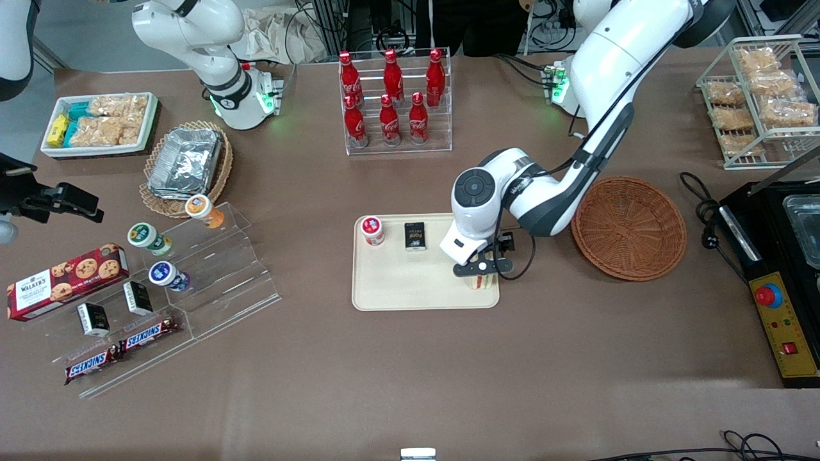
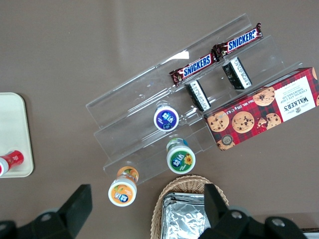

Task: Place sandwich from basket to tray
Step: 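Lower the sandwich onto the tray and open the left gripper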

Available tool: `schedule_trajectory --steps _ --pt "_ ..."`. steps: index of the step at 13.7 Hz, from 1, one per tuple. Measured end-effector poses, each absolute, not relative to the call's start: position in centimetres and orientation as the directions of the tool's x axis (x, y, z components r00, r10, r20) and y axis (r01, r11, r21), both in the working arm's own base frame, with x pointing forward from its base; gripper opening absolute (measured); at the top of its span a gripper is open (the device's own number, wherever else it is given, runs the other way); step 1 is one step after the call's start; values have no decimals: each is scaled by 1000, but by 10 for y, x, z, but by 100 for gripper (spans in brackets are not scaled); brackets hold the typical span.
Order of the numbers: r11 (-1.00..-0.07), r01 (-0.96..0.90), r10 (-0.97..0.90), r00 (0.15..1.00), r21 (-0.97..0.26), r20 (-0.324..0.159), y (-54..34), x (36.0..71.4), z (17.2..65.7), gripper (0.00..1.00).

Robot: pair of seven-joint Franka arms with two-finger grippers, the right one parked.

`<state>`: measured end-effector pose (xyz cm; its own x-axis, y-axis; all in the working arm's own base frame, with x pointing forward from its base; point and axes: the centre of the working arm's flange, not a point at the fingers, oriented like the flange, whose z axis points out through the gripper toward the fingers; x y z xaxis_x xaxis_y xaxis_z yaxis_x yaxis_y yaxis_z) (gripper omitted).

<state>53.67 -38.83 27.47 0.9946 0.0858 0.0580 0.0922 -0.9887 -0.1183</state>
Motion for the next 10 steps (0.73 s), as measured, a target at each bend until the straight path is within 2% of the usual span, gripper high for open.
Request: schedule_trajectory --steps 3,7,10 --pt "-982 166 159 984 -89 85 -384 545 325 100" --pt "-955 294 289 953 -36 94 -326 558 461 100" --pt "-967 254 252 965 -19 78 -236 558 549 100"
